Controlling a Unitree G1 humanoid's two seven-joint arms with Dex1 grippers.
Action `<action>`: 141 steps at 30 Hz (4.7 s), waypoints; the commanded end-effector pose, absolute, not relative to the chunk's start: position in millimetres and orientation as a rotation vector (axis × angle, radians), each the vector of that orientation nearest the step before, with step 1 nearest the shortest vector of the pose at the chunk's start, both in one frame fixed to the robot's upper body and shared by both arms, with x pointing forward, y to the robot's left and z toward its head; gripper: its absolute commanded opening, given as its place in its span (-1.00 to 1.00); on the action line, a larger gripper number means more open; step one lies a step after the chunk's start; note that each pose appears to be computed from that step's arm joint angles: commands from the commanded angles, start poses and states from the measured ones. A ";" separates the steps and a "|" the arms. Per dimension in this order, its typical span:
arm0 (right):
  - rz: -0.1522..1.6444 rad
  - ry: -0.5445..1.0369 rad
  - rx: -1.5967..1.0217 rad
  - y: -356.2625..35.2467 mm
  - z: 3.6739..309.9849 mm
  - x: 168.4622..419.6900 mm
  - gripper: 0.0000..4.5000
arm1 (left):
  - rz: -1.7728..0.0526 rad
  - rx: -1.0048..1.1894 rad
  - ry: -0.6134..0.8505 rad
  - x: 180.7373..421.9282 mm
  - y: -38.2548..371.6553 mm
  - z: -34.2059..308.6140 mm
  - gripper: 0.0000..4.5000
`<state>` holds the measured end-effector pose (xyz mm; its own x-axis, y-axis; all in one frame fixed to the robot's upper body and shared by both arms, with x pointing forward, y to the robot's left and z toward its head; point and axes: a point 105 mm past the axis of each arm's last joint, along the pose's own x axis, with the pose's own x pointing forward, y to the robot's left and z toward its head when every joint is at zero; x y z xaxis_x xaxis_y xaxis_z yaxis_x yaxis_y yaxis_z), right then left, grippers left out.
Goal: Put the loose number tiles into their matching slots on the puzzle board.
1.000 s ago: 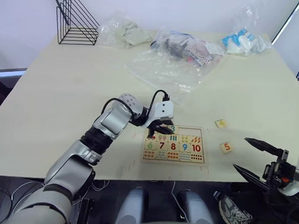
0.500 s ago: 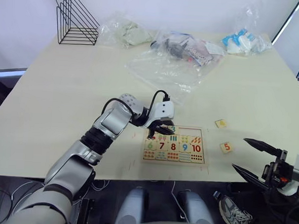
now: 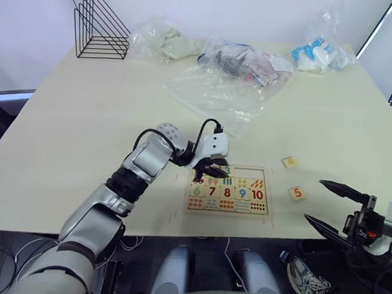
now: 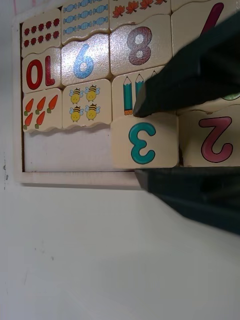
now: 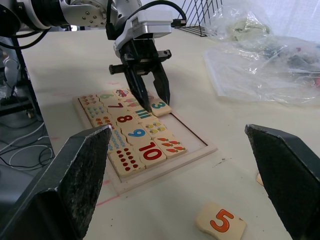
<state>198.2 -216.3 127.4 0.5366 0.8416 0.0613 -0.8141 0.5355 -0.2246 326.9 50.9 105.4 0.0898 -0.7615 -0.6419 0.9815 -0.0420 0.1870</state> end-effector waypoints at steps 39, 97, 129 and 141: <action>0.969 -0.194 -0.197 -216.4 135.6 195.6 1.00 | -1.520 0.590 0.238 333.3 74.0 128.7 -0.97; 0.961 -0.179 -0.189 -217.4 130.7 189.5 1.00 | -1.562 0.624 0.270 322.5 72.0 105.6 -0.97; 0.763 -0.098 -0.197 -245.2 119.6 204.1 1.00 | -1.238 0.279 0.118 305.1 141.5 128.3 -0.97; 0.764 -0.013 -0.127 -269.3 109.6 210.9 1.00 | -0.887 0.217 0.130 295.7 209.0 118.2 0.35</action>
<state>210.5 -264.2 97.7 0.7239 0.6871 -0.0624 -0.6895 0.7175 -0.0989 297.4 205.8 104.7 0.6089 -0.7551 -0.2432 0.7883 0.6102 0.0791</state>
